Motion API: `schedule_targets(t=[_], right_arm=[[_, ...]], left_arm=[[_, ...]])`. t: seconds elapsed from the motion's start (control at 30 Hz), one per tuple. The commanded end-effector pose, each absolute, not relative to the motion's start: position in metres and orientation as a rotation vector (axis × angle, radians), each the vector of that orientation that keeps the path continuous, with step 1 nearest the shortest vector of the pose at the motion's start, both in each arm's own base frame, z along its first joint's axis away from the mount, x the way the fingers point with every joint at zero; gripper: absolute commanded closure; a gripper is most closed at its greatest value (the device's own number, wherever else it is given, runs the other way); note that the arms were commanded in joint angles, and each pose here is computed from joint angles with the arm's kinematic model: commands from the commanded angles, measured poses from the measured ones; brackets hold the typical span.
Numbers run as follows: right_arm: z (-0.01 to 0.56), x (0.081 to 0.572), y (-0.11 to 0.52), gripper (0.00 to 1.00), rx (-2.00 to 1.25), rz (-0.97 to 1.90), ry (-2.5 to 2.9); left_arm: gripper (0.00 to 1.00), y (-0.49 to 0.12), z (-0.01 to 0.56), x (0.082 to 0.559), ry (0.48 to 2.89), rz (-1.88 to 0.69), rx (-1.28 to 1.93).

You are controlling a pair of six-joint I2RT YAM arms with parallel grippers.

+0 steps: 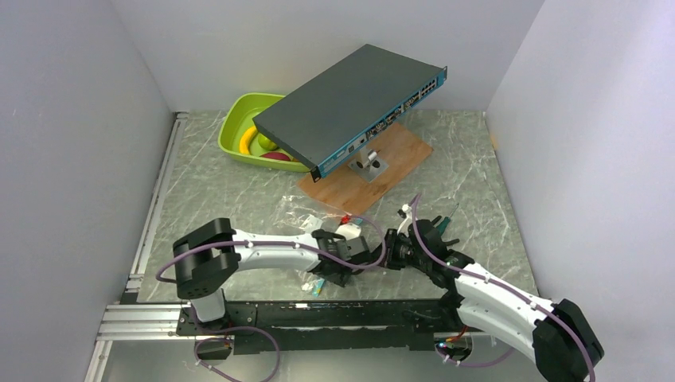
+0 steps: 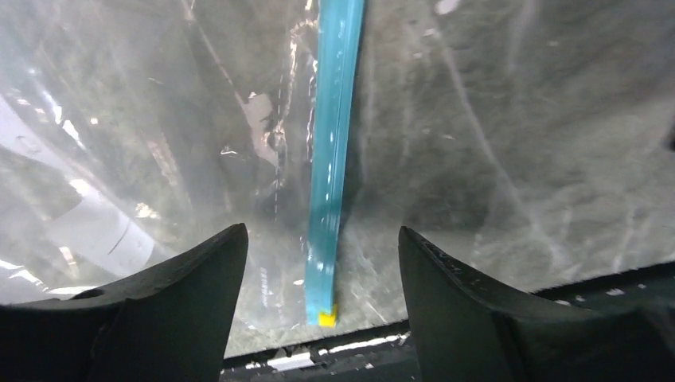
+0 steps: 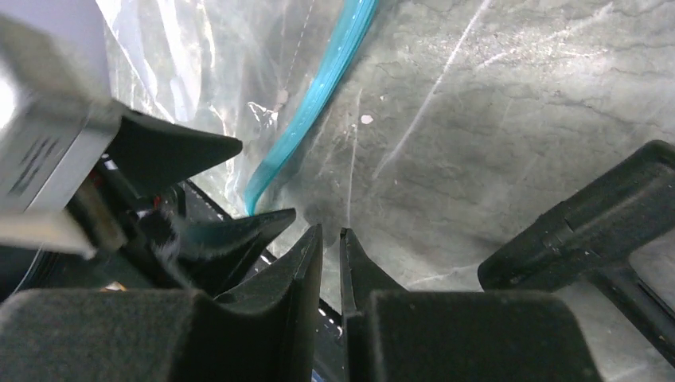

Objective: Place the food in the zip-top bag and seal the zipper
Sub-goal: Pick up the zipper food storage bag at the center of the board, then open the zipper of the food storage bag.

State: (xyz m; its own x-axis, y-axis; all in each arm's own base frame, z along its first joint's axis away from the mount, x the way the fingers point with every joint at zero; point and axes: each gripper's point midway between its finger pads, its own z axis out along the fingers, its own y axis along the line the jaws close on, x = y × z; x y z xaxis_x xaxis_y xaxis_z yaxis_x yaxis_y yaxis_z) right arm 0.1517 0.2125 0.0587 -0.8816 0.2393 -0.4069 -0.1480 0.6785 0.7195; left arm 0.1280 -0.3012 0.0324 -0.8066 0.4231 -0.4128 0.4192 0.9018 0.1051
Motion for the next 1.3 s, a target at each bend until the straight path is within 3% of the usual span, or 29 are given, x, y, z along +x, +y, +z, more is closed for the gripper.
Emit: schedule_targets(t=[0.0, 0.07, 0.3, 0.43, 0.73, 1.03, 1.27], right_arm=[[0.071, 0.157, 0.222, 0.84, 0.054, 1.17, 2.357], [0.071, 0.157, 0.224, 0.84, 0.05, 1.174, 2.361], [0.068, 0.158, 0.229, 0.84, 0.041, 1.194, 2.379], [0.079, 0.153, 0.241, 0.84, -0.015, 1.308, 2.343], [0.127, 0.152, 0.27, 0.77, -0.04, 1.547, 2.209], [0.138, 0.142, 0.291, 0.73, -0.078, 1.55, 2.192], [0.138, 0.143, 0.299, 0.81, -0.082, 1.538, 2.192]], left_arm=[[0.29, -0.307, 0.031, 0.135, 2.648, -0.209, 0.56], [0.35, -0.306, 0.025, 0.135, 2.659, -0.244, 0.552], [0.82, -0.302, 0.016, 0.133, 2.675, -0.324, 0.494], [1.0, -0.3, 0.035, 0.133, 2.6, -0.542, 0.398], [1.0, -0.315, 0.094, 0.124, 2.373, -1.127, 0.247], [1.0, -0.319, 0.127, 0.117, 2.216, -1.377, 0.173], [1.0, -0.319, 0.134, 0.112, 2.184, -1.462, 0.146]])
